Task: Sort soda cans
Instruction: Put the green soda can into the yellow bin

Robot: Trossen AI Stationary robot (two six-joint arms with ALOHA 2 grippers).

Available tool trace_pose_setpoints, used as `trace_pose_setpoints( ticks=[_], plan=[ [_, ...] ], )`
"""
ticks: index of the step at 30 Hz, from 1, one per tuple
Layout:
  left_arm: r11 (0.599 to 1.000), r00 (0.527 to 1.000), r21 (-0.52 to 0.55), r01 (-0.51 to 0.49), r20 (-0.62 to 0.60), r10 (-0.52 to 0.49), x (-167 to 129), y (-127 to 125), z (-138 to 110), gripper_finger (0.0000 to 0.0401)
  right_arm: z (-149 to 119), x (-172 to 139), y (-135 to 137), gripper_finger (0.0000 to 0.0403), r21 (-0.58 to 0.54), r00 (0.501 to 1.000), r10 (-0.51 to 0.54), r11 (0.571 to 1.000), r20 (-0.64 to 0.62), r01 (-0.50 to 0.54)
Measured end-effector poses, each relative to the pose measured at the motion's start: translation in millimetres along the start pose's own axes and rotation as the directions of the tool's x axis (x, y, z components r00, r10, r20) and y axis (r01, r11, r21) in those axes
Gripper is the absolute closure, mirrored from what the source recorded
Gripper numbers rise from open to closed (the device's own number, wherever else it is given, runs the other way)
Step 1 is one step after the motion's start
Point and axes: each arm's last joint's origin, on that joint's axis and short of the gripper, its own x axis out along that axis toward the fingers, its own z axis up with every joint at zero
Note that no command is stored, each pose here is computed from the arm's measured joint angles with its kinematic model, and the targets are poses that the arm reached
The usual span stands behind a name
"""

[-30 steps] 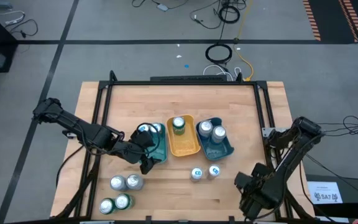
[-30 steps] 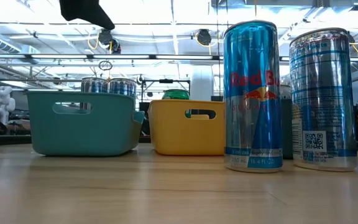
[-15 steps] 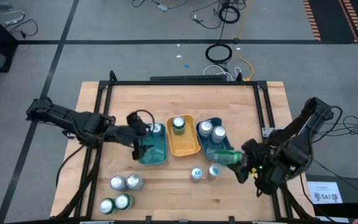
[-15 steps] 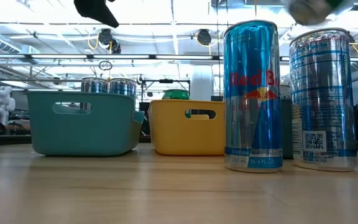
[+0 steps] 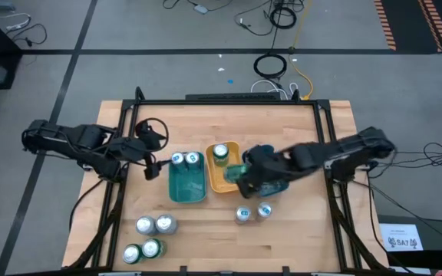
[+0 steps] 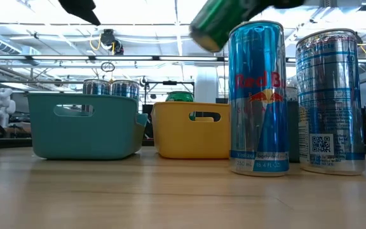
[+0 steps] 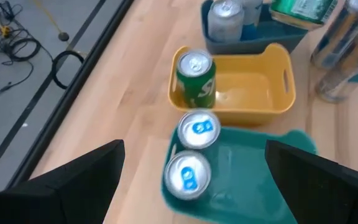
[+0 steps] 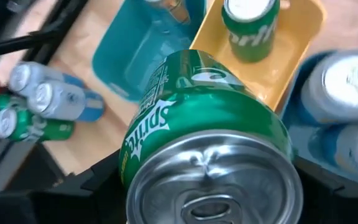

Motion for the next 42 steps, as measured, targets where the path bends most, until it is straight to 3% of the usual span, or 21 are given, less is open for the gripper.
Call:
trace_pose_setpoints(
  ticks=[7,14,21,30,42],
  plan=[
    [0.999,0.997,0.036,-0.019,-0.072,0.021,-2,3,-8,0.0005,47,30,28,0.0117,-0.042,0.980,-0.172,0.985,-0.103,0.168],
    [0.999,0.995,0.049,-0.024,-0.094,0.028,-2,4,-11,0.0005,75,77,32,0.0117,-0.032,0.929,-0.276,0.961,-0.247,0.276],
    [0.998,0.994,0.051,-0.024,-0.101,0.029,-2,4,-11,0.0005,81,132,19,0.0117,-0.057,0.865,-0.330,0.941,-0.378,0.334],
    [0.997,0.988,0.074,-0.032,-0.147,0.042,-3,6,-16,0.0005,92,159,-6,0.0117,-0.104,0.804,-0.424,0.901,-0.417,0.421],
    [0.996,0.989,0.083,-0.030,-0.145,0.042,-3,6,-16,0.0005,104,181,-24,0.0107,-0.115,0.820,-0.405,0.912,-0.405,0.393]
  ],
)
